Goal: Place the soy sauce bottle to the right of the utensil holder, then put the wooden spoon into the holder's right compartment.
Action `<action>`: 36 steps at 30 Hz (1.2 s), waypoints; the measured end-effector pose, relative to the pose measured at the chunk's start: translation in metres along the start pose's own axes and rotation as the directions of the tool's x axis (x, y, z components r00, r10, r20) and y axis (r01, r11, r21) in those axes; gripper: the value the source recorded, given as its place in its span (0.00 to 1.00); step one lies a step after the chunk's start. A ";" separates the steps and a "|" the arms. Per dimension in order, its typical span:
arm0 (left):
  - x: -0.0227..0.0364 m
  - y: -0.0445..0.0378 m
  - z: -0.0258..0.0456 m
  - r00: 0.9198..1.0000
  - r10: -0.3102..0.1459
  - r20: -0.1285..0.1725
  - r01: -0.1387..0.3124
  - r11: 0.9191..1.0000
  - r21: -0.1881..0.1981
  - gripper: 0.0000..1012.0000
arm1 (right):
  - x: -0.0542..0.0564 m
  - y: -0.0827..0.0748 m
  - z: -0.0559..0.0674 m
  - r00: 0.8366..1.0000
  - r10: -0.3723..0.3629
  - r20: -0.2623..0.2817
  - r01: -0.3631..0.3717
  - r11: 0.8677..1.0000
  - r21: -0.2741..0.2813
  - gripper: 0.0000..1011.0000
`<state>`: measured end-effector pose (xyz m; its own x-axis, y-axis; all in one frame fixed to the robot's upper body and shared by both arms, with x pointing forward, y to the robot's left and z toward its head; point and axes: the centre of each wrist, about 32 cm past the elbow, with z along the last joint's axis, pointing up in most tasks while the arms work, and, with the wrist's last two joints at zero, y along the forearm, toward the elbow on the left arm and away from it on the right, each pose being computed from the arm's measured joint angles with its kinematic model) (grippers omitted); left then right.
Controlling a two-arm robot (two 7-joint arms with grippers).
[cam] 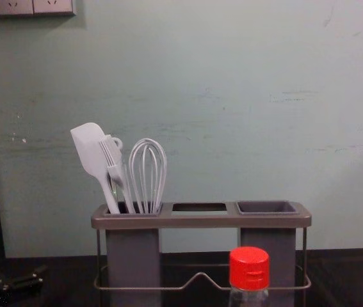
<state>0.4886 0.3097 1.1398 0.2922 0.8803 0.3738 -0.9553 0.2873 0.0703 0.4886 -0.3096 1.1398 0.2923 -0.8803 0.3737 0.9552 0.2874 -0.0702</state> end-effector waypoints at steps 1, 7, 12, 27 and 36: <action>0.0000 0.0000 0.0000 1.000 0.000 0.000 0.000 1.000 0.000 1.00 | 0.000 0.000 0.000 1.000 0.000 0.000 0.000 1.000 0.000 0.99; 0.0000 0.0000 0.0000 1.000 0.000 0.000 0.000 1.000 0.000 1.00 | 0.000 0.000 0.000 1.000 0.000 0.000 0.000 1.000 0.000 0.99; 0.0000 0.0000 0.0000 1.000 0.000 0.000 0.000 1.000 0.000 1.00 | 0.000 0.000 0.000 1.000 0.000 0.000 0.000 1.000 0.000 0.99; 0.0000 0.0000 0.0000 1.000 0.000 0.000 0.000 1.000 0.000 1.00 | 0.000 0.000 0.000 1.000 0.000 0.000 0.000 1.000 0.000 0.99; 0.0000 0.0000 0.0000 1.000 0.000 0.000 0.000 1.000 0.000 1.00 | 0.000 -0.004 0.002 1.000 0.001 0.023 -0.001 1.000 0.010 0.99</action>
<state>0.4886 0.3097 1.1398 0.2923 0.8803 0.3737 -0.9552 0.2874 0.0702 0.4847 -0.3098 1.1419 0.2918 -0.8711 0.3949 0.9545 0.2919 -0.0614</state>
